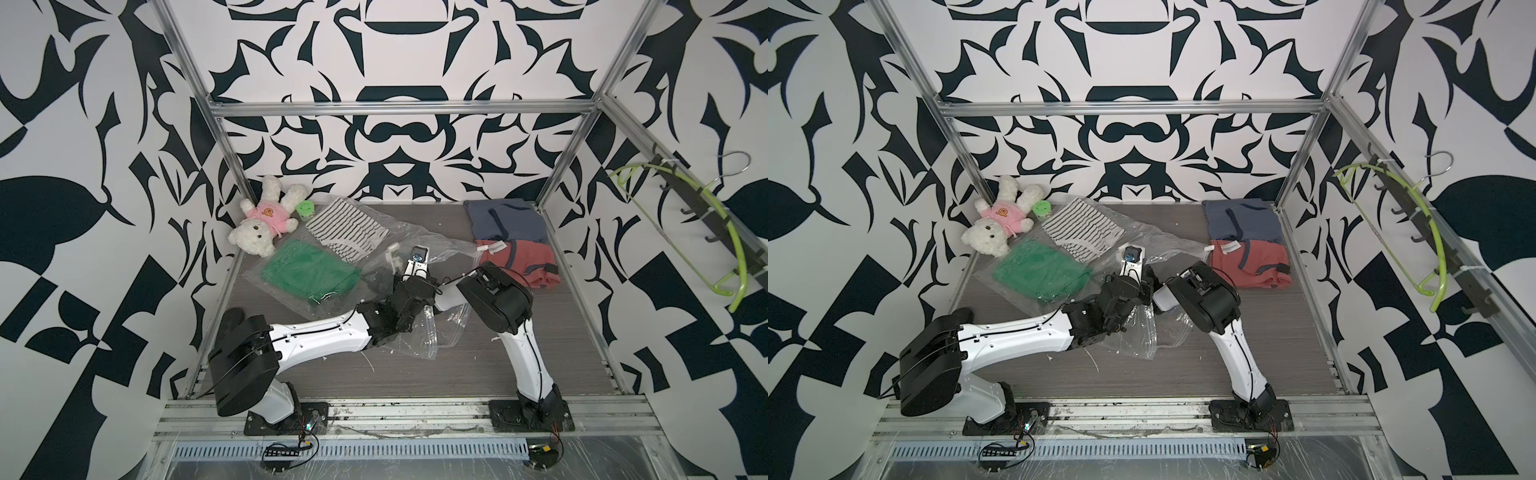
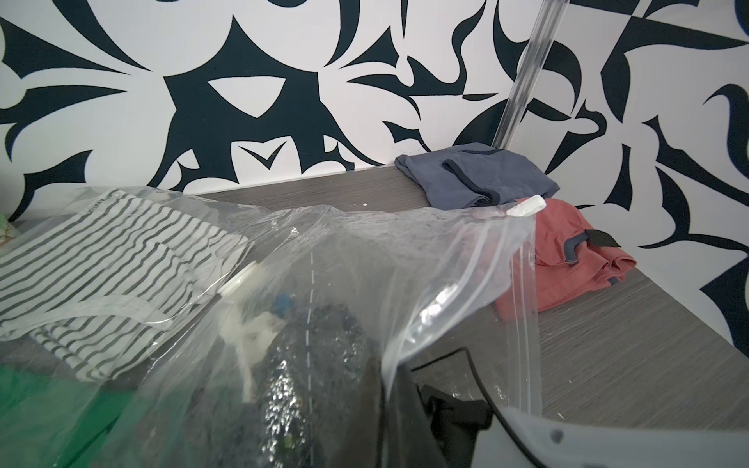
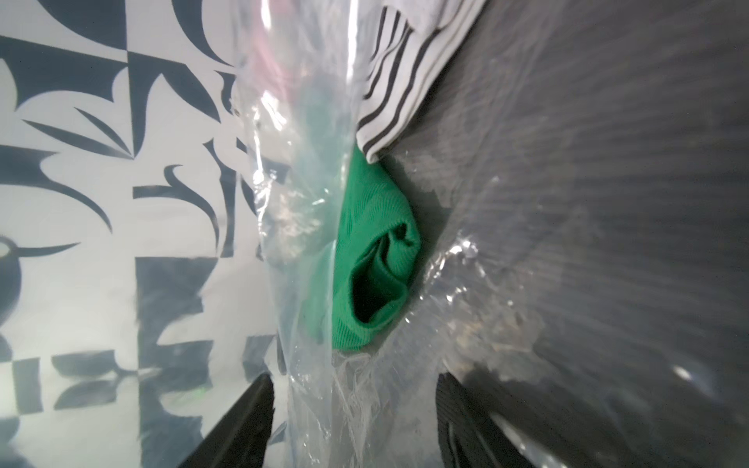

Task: Take the tank top out of the vacuum bag
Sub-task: Take out the tank top from the vacuum bag.

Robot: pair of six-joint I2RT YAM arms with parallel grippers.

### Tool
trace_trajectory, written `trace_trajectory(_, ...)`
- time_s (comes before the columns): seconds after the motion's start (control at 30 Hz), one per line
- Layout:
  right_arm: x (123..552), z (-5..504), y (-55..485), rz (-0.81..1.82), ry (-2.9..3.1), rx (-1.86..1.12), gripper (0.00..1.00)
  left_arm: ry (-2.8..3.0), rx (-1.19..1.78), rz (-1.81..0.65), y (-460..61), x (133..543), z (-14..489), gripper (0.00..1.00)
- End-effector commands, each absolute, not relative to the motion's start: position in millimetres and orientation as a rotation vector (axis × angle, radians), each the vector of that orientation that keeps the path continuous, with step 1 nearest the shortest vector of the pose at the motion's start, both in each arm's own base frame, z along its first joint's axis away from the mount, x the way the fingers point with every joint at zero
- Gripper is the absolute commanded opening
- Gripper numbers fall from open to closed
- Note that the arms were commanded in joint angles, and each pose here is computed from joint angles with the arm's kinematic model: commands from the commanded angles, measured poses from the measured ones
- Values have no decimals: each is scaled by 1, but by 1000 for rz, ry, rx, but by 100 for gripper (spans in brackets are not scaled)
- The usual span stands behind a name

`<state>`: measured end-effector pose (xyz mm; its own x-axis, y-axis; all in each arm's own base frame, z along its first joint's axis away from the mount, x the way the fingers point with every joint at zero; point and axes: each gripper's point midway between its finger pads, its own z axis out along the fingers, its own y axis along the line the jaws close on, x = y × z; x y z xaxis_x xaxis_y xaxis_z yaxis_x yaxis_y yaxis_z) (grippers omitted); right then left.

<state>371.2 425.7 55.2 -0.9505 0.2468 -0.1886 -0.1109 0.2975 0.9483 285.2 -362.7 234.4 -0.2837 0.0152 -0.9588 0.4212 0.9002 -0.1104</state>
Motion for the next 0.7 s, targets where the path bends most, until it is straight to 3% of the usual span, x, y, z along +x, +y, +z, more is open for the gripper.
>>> trace_trajectory(0.0,369,43,433,1693,2305,137,66,1789,318,-459,-371,281,251,0)
trace_trajectory(0.67,361,11,470,1535,2487,135,66,1765,334,-510,-380,270,259,0)
